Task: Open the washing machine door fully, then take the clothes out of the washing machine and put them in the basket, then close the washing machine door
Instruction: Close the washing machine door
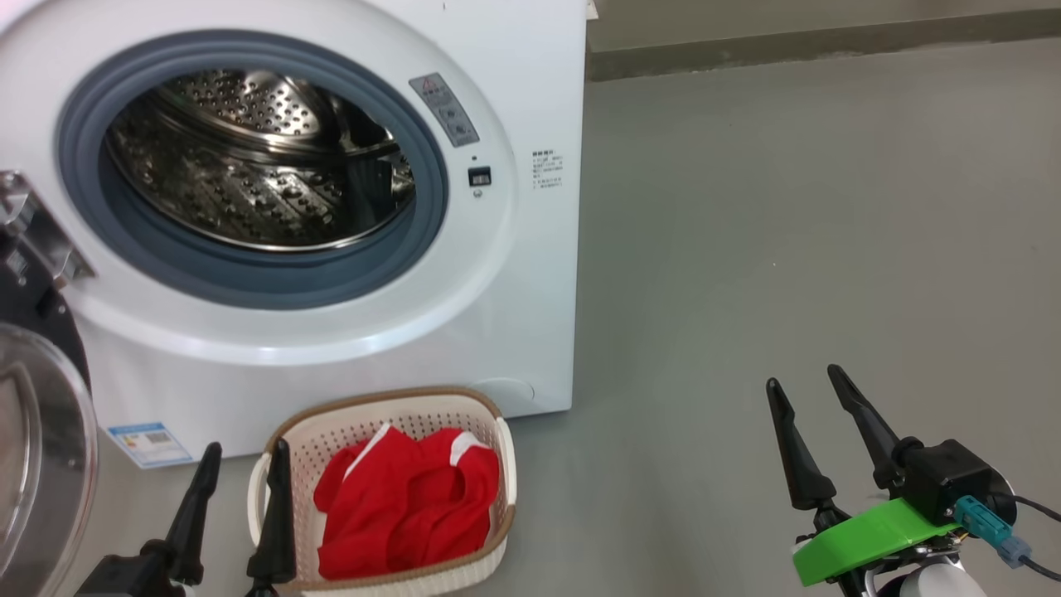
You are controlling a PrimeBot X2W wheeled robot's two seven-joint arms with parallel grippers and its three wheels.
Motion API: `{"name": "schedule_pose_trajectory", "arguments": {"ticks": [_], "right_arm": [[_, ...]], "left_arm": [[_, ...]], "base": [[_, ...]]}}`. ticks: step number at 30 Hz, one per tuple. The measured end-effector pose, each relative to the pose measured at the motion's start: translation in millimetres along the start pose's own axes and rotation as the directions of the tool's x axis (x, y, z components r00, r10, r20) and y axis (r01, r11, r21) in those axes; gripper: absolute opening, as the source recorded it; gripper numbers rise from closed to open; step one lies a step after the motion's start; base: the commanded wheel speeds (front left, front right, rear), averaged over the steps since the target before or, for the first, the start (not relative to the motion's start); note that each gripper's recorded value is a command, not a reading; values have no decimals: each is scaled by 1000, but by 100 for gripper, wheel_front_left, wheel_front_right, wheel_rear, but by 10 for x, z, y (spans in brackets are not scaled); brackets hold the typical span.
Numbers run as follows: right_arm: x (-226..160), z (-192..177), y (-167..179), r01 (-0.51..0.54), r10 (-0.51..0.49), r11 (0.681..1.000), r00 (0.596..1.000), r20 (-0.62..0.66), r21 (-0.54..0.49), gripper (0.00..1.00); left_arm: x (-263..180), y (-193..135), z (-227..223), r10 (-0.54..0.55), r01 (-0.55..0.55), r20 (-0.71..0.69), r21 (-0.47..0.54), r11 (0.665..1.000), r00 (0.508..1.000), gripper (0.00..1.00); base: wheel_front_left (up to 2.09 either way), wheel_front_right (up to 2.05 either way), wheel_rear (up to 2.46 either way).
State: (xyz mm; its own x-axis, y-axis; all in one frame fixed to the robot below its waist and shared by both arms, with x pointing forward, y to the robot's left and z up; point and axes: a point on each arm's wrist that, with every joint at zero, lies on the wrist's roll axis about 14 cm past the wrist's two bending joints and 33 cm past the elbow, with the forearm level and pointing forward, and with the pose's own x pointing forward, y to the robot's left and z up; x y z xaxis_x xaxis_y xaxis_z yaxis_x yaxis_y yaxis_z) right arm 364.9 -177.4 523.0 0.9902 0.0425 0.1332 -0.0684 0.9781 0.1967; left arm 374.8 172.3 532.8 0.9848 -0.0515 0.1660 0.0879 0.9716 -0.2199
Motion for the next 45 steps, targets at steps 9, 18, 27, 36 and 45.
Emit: {"name": "schedule_pose_trajectory", "arguments": {"ticks": [9,18,27,36,45], "right_arm": [[-1,-14,1,0,0,1000,1000,-4,0,100],[-2,-14,6,-1,1,1000,1000,-4,1,100],[46,-38,74,-23,23,1000,1000,-10,4,100],[162,-98,327,-98,99,995,995,-24,13,100],[297,-169,677,-198,199,980,979,-38,27,100]], "left_arm": [[-3,36,4,10,-10,1,10,1000,1000,100],[-9,66,21,19,-19,5,12,1000,1000,100],[-63,198,25,76,-76,4,31,997,997,100],[-205,416,158,165,-166,42,36,985,985,100],[-432,635,331,242,-245,90,35,969,966,100]], "base": [[-58,58,0],[0,0,0],[0,0,0],[0,0,0],[0,0,0]]}}
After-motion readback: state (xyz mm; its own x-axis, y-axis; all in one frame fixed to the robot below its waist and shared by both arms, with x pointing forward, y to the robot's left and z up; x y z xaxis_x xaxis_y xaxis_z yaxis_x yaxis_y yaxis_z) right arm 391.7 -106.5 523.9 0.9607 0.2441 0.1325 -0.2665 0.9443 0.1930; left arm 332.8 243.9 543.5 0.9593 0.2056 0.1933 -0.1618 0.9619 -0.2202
